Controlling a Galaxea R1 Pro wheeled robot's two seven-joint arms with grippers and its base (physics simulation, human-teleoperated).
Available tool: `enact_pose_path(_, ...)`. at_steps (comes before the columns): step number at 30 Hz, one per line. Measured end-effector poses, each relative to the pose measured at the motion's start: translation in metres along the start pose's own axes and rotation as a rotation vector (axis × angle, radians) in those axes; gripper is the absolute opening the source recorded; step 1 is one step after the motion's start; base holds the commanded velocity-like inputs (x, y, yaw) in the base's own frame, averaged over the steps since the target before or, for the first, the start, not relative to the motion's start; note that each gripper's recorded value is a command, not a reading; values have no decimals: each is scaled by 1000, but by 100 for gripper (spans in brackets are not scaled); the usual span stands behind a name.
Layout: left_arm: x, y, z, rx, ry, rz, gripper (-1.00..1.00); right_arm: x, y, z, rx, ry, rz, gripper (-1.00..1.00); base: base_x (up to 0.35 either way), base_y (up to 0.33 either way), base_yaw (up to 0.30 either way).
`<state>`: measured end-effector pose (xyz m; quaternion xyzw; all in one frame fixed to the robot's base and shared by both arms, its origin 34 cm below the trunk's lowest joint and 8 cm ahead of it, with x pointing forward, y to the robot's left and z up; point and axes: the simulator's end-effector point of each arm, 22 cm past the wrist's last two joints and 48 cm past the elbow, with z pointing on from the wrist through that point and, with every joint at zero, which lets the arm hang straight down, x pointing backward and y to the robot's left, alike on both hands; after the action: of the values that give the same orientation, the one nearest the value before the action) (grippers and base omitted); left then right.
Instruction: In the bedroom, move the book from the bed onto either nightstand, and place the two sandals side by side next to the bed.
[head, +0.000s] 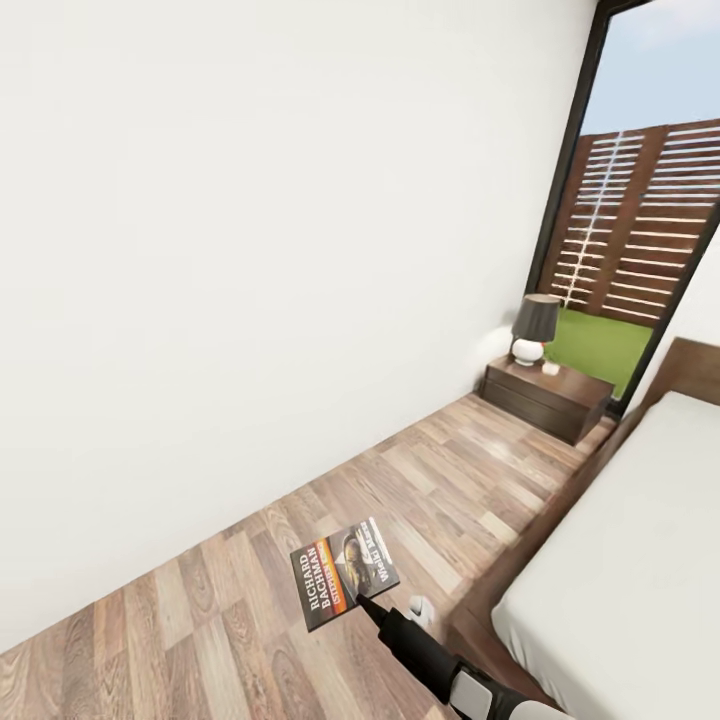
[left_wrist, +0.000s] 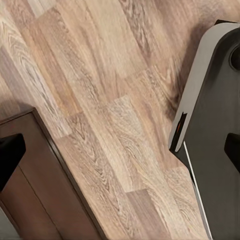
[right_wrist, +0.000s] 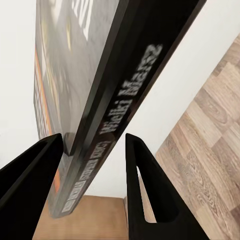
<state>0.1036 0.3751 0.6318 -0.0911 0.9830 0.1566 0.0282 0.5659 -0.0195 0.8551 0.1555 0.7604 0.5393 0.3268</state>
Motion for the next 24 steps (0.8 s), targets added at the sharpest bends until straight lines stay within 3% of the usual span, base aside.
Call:
enact_pose_path(8,-1,-1,0,1,-1,-1,100,0,1,0,-1,0,1,-100,0,0,36)
enact_pose_path(24,-7,-8,-1,12,-19,-9,100,-5,9,0,-14,-7,-14,-100,0,0,-76)
